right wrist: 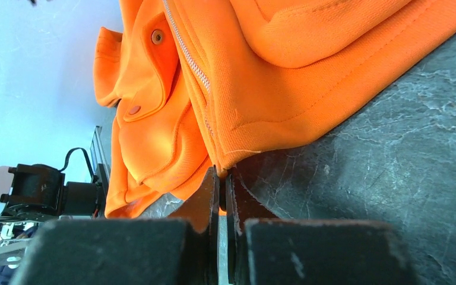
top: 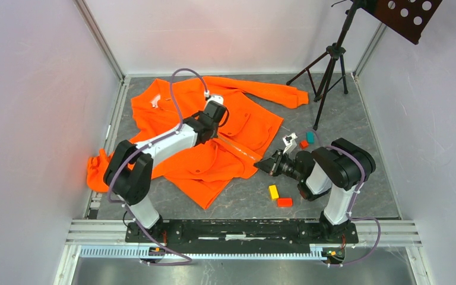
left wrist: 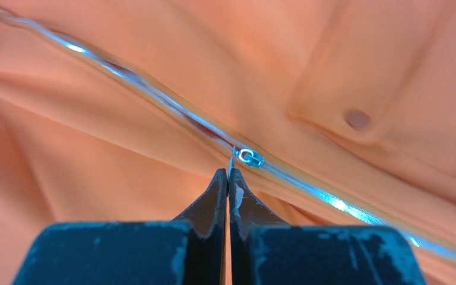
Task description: Zip up the jacket
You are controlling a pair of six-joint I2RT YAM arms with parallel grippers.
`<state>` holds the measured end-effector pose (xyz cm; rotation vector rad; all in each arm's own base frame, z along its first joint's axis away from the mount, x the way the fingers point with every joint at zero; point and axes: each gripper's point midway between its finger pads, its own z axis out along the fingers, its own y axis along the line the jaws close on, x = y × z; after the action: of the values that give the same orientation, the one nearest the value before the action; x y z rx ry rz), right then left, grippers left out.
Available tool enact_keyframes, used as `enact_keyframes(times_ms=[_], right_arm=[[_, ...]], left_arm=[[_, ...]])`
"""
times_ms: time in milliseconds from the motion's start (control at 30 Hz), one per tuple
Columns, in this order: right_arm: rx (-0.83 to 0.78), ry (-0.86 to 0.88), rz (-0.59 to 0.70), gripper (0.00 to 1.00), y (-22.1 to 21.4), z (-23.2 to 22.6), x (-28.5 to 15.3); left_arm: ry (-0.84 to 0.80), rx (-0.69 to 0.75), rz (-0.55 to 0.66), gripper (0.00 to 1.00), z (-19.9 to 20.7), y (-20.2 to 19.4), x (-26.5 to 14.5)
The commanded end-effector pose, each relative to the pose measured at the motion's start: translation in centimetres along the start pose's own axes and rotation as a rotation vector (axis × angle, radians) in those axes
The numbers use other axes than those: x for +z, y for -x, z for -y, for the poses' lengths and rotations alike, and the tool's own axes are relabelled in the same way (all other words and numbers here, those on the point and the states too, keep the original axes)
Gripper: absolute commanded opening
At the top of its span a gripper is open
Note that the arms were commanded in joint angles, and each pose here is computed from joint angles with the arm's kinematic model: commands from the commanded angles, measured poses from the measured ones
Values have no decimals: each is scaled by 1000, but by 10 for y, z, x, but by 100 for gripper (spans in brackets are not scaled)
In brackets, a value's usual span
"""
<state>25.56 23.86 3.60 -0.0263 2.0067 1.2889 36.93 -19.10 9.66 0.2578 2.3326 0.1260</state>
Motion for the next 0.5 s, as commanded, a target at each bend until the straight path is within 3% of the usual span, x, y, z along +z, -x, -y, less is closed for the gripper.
enact_keyframes(times_ms=[0, 200, 367, 467], right_arm=[[10, 1, 12, 0, -1, -2, -2], [20, -40, 4, 0, -3, 6, -3], [16, -60, 4, 0, -4, 11, -3], [9, -47, 8, 0, -2, 8, -3]], left_arm=[[278, 8, 55, 2, -74, 41, 12], [482, -2, 143, 2, -140, 82, 34], [665, -27, 175, 2, -204, 92, 52], [692, -58, 196, 2, -234, 98, 64]])
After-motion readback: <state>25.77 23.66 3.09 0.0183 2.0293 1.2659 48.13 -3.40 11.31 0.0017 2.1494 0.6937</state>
